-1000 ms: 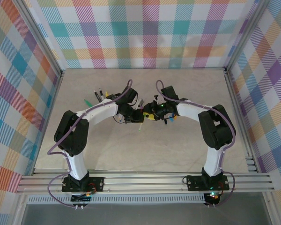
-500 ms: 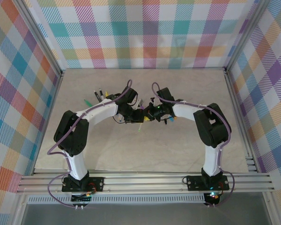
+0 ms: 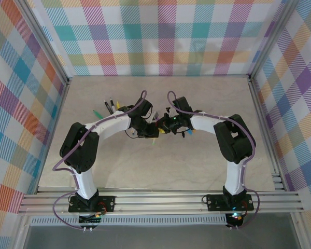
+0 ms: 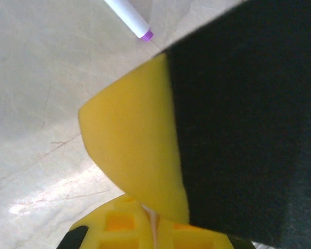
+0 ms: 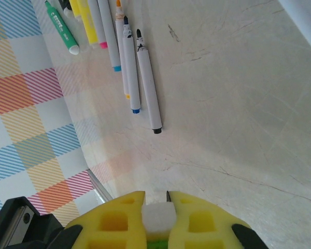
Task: Open the pen caps
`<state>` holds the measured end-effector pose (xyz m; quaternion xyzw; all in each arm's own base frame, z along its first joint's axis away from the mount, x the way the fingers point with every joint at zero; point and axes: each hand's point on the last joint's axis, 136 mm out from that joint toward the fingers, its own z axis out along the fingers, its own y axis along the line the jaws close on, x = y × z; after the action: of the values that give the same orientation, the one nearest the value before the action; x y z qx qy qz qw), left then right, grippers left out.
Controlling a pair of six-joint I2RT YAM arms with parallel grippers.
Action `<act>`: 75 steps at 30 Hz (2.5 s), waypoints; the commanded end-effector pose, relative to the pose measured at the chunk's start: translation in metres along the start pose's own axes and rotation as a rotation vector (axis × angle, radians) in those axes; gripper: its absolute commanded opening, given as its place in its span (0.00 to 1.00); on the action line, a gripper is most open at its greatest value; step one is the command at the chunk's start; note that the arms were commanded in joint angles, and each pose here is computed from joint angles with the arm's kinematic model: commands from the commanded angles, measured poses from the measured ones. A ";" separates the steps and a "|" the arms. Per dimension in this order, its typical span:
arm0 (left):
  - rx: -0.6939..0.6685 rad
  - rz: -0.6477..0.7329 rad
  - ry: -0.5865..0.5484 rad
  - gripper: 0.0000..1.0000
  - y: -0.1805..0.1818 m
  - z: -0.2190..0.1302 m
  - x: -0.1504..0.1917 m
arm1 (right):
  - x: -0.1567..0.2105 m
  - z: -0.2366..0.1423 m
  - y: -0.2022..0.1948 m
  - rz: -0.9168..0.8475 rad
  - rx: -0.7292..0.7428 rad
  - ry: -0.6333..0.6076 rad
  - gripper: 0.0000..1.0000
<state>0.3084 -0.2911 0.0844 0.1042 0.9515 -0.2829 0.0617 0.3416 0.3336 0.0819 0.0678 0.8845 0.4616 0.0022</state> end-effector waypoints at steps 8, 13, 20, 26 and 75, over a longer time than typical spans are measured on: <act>0.154 0.031 0.081 0.00 -0.044 -0.023 0.145 | -0.134 -0.105 0.024 0.045 0.059 -0.342 0.00; -0.052 -0.013 -0.050 0.00 0.009 -0.059 0.117 | -0.150 -0.090 0.033 0.025 0.069 -0.306 0.00; -0.174 -0.064 -0.112 0.00 0.035 -0.061 0.023 | -0.129 -0.092 -0.021 -0.017 0.328 -0.305 0.00; -0.220 -0.095 -0.054 0.00 0.044 -0.021 -0.014 | -0.111 -0.097 -0.052 -0.050 0.460 -0.285 0.00; -0.446 -0.315 -0.343 0.38 0.072 -0.021 -0.076 | -0.054 -0.140 -0.061 -0.181 0.724 -0.350 0.32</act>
<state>0.3970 -0.2149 0.0778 -0.0854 0.9766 -0.0606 0.1878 0.3879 0.1737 0.0961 0.0628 0.9809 0.0825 0.1646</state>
